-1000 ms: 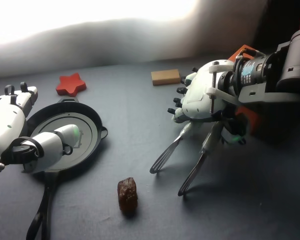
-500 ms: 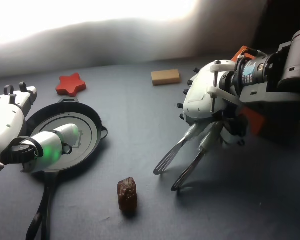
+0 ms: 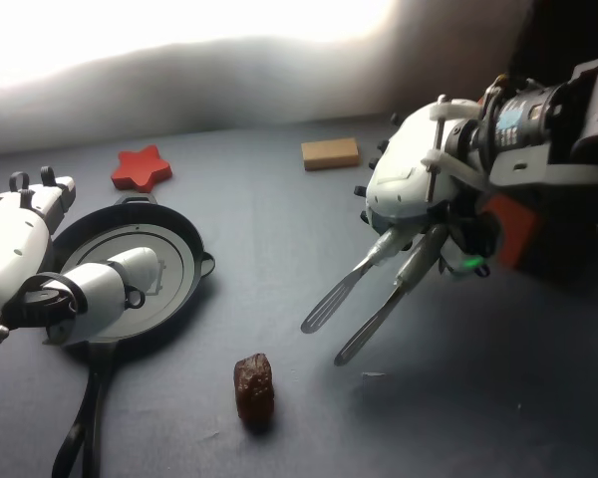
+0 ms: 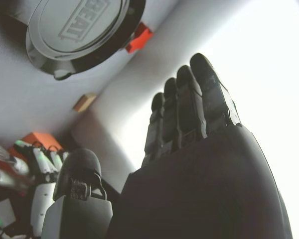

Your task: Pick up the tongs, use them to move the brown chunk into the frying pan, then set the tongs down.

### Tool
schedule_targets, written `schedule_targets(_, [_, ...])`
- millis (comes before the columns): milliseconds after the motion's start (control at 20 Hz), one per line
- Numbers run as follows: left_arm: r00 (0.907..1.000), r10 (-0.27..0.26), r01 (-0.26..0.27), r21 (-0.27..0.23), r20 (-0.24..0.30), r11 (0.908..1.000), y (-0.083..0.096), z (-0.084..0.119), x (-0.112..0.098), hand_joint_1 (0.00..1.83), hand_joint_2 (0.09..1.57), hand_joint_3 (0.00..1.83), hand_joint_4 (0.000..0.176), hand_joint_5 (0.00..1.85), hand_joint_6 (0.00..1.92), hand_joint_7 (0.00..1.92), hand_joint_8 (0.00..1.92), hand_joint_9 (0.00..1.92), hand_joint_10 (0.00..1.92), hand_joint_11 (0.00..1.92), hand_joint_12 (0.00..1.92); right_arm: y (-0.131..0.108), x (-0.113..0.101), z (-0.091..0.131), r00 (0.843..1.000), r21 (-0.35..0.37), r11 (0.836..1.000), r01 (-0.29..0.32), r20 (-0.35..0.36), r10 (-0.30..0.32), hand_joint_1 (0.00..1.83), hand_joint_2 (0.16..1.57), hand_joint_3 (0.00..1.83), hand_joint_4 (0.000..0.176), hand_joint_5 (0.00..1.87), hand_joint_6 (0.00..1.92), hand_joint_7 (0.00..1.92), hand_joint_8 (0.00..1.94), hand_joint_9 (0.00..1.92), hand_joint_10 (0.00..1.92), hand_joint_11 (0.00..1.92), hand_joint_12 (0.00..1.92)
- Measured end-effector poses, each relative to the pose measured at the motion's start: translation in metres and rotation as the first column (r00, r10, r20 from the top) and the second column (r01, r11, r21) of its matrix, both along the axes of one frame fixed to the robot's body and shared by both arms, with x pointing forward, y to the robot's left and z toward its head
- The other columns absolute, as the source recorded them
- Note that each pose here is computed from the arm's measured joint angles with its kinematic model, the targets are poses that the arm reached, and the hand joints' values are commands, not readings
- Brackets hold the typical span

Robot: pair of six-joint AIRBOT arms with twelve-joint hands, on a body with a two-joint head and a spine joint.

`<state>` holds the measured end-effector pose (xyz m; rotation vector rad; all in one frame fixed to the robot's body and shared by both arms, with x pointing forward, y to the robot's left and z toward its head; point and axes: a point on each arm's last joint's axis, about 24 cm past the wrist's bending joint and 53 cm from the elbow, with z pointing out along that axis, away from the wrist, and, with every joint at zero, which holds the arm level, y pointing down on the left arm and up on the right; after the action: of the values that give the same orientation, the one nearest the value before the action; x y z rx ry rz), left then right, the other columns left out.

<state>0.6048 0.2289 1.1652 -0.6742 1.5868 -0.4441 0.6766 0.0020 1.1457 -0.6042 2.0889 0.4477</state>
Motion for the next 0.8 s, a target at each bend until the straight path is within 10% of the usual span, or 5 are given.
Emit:
schedule_targets(250, [0.9999, 0.008, -0.008, -0.002, 0.006, 1.0, 0.002, 0.001, 0.0, 0.0, 1.25, 0.0, 0.003, 0.07, 0.0, 0.12, 0.0, 0.13, 0.0, 0.0, 0.46, -0.003, -0.008, 0.025, 0.997, 0.098, 0.992, 0.074, -0.014, -0.073, 1.1, 1.14, 0.01, 0.0, 0.64, 0.57, 0.89, 0.12, 0.56, 0.75, 0.22, 1.59])
schedule_targets(400, [0.9999, 0.012, -0.012, -0.001, 0.008, 0.9999, 0.003, 0.002, 0.0, 0.0, 1.25, 0.0, 0.0, 0.11, 0.01, 0.15, 0.0, 0.15, 0.0, 0.0, 0.49, -0.011, -0.009, 0.043, 0.989, 0.098, 0.988, 0.119, 0.078, -0.127, 1.1, 1.14, 0.0, 0.0, 0.62, 0.6, 0.89, 0.11, 0.55, 0.75, 0.22, 1.59])
schedule_targets(800, [0.9994, 0.03, -0.03, 0.003, 0.018, 0.9996, 0.008, 0.003, 0.0, 0.0, 1.25, 0.0, 0.004, 0.1, 0.0, 0.14, 0.0, 0.16, 0.0, 0.0, 0.55, -0.017, -0.039, 0.035, 0.967, 0.042, 0.968, 0.249, 0.04, -0.251, 1.08, 1.13, 0.0, 0.0, 0.57, 0.61, 0.85, 0.1, 0.52, 0.74, 0.18, 1.6])
